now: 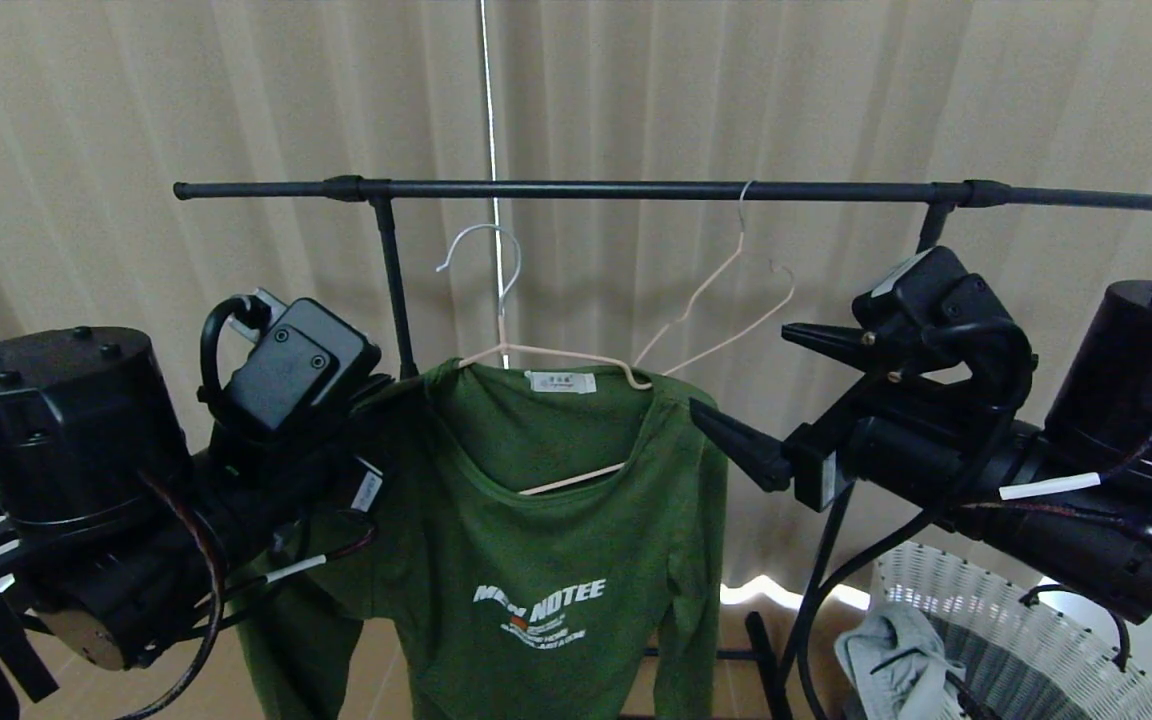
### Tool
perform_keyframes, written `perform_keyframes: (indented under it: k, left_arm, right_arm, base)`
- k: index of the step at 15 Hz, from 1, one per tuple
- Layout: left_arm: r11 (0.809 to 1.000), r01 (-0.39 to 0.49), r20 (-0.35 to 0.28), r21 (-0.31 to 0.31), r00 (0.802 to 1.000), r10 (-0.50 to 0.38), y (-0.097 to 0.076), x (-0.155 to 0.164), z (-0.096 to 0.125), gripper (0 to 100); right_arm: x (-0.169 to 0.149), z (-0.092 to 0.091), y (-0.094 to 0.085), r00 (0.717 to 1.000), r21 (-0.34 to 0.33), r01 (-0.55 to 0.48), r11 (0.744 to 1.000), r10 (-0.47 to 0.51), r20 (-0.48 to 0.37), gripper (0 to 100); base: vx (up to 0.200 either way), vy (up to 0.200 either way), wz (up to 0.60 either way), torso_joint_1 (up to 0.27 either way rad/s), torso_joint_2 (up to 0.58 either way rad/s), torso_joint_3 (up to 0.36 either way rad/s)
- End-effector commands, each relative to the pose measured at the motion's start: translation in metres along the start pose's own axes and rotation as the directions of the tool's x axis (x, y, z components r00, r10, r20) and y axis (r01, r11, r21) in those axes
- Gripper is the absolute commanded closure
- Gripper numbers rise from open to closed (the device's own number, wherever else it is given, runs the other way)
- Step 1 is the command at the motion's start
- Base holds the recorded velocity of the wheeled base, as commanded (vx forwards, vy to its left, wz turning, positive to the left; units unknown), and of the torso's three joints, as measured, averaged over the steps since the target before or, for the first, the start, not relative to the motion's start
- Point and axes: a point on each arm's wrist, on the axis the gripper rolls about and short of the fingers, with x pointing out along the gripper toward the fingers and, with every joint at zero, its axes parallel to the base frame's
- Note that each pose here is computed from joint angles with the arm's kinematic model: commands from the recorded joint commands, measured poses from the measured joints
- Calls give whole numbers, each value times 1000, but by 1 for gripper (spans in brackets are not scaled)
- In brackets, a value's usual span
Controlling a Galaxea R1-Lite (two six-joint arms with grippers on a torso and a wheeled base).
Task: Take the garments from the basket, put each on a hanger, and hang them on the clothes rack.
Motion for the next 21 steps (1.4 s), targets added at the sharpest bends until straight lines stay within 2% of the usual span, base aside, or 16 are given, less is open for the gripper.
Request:
perform_keyframes:
  k: [1,8,12,17,21]
  left_arm:
    - [1000,3,3,0,1000,-3,-1,0,1,100]
    - [998,63,48,10,997,-63,-16,-6,11,100]
    - [996,91,72,22,993,-93,-22,-11,16,100]
    - [989,142,113,26,983,-145,-24,-20,19,100]
    - [989,145,121,25,982,-147,-23,-22,19,100]
  right_arm:
    - [3,-1,1,1000,-14,-3,1000,3,-4,0]
    - [35,-9,17,998,-88,-45,995,42,-41,0]
    - [62,-5,14,999,-106,-20,994,17,-29,0]
    - [67,-11,12,999,-106,-12,994,8,-44,0]
    - [64,-12,9,999,-102,-6,995,1,-47,0]
  base:
    - [0,0,0,0,0,0]
    - [0,0,0,0,0,0]
    - [0,0,0,0,0,0]
    - [0,0,0,0,0,0]
    - [0,0,0,0,0,0]
